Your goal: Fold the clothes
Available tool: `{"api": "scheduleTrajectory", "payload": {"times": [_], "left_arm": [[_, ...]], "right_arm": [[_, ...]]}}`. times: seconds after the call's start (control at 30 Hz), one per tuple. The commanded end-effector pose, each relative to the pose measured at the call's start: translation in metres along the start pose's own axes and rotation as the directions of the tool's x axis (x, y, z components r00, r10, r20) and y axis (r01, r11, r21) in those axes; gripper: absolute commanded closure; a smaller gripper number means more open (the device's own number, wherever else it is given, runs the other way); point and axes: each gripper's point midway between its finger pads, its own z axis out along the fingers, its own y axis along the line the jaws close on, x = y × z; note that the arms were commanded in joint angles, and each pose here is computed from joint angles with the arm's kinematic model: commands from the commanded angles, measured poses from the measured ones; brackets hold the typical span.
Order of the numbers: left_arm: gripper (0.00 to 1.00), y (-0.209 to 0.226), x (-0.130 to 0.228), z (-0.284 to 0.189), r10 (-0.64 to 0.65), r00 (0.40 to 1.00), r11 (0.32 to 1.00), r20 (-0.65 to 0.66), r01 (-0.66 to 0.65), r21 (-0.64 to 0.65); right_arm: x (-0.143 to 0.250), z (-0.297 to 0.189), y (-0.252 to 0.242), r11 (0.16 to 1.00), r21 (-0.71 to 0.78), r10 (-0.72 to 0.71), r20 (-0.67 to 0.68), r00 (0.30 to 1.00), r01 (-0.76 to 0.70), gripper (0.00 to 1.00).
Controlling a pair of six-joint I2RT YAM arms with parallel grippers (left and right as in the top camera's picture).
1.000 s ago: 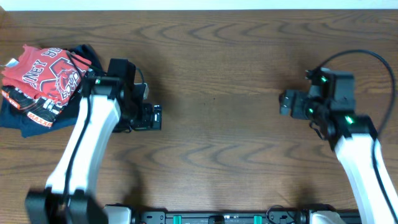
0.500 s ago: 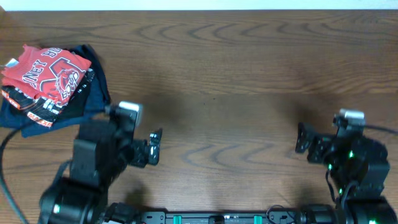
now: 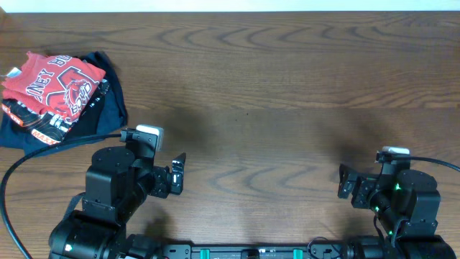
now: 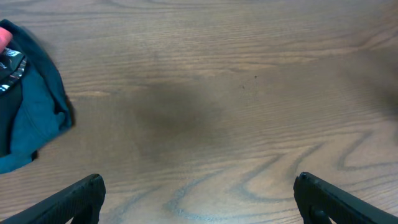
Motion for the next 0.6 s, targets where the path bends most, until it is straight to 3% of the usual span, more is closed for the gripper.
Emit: {"api": "scheduleTrajectory", "payload": {"times": [0.0,0.27,0.57], "left_arm": [[0.02,0.001,-0.001,0.0,-0.014,1.0,1.0,0.007,0.014,-0.008],[0.02,0.001,-0.001,0.0,-0.014,1.0,1.0,0.007,0.014,-0.008],[0.02,0.001,-0.001,0.0,-0.014,1.0,1.0,0.007,0.014,-0.008]], "right_arm": [[0.006,0.0,0.0,1.0,-0.002,-0.006,-0.022,1.0,0.006,0.01],[0.015,0.0,-0.002,1.0,0.003,-0.004,-0.055,0.998,0.005,0.01],[0.016,0.0,-0.001,1.0,-0.025,-0.011,0.091,0.996,0.014,0.01]]}}
